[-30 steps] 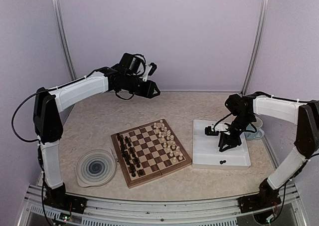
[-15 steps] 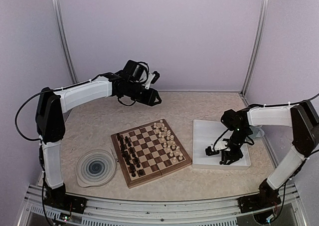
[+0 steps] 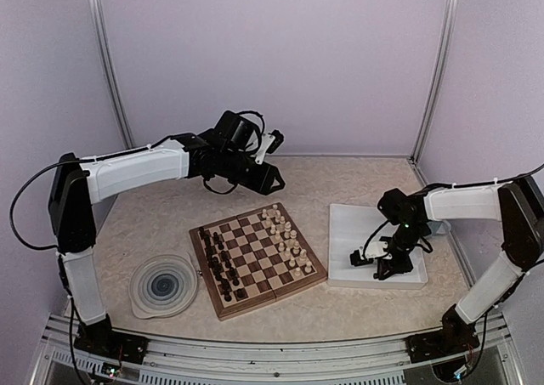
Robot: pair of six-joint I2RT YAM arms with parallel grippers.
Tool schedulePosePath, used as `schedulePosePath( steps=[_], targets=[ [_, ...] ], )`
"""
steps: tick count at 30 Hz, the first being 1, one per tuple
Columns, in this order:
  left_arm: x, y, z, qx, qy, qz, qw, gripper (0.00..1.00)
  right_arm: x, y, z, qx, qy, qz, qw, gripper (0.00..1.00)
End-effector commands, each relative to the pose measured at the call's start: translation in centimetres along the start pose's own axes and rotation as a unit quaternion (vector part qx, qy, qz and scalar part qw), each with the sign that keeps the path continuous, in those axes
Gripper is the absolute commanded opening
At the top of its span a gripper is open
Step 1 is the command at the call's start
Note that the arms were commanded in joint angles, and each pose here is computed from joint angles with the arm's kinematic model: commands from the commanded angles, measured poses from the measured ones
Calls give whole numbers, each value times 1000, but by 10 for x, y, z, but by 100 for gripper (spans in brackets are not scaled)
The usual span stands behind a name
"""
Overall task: Set up the chess pieces on the board
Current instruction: Pick up the pawn from the storage box, then pass from the right arm to the left
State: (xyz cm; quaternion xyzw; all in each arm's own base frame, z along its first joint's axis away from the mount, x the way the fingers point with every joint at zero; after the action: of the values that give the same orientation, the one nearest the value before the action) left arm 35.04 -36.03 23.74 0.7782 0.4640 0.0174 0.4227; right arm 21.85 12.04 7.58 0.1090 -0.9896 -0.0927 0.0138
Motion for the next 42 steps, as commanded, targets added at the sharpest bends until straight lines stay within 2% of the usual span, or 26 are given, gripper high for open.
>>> schedulePosePath(
  steps=[1,6,14,21,27,32,42],
  targets=[
    [-36,5,-11,-36,-36,24,998,41,4,2,-4,-2,-1,17,1000,9],
    [-72,-11,-5,-39,-84,36,995,41,-6,18,-44,-44,-47,34,997,8],
    [-105,-28,3,-69,-205,-27,976,41,-21,38,-80,-129,-107,64,984,6],
    [-125,-47,27,-35,-254,-55,965,45,-31,60,-118,-207,-150,69,964,8],
    [-131,-61,48,17,-290,-122,949,45,-37,78,-141,-192,-196,59,960,9],
    [-139,-64,48,30,-336,-149,930,46,-35,96,-140,-164,-205,31,964,9],
    [-140,-71,64,58,-351,-178,917,42,-32,117,-140,-138,-208,-13,968,10]
  ],
)
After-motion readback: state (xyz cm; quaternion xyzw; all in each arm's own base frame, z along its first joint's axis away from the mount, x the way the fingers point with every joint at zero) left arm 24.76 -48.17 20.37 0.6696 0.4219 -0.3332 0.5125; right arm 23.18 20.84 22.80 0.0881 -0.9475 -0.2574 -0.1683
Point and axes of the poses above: each gripper's point midway between its finger pads, its own z axis out along the fingers, its own x axis along the line the jaws close on, y = z × x, the point moved 6 cm from there along -z, back along the fingers, and after that the axes turned 13 degrees about -z, right-handed, at the moved point
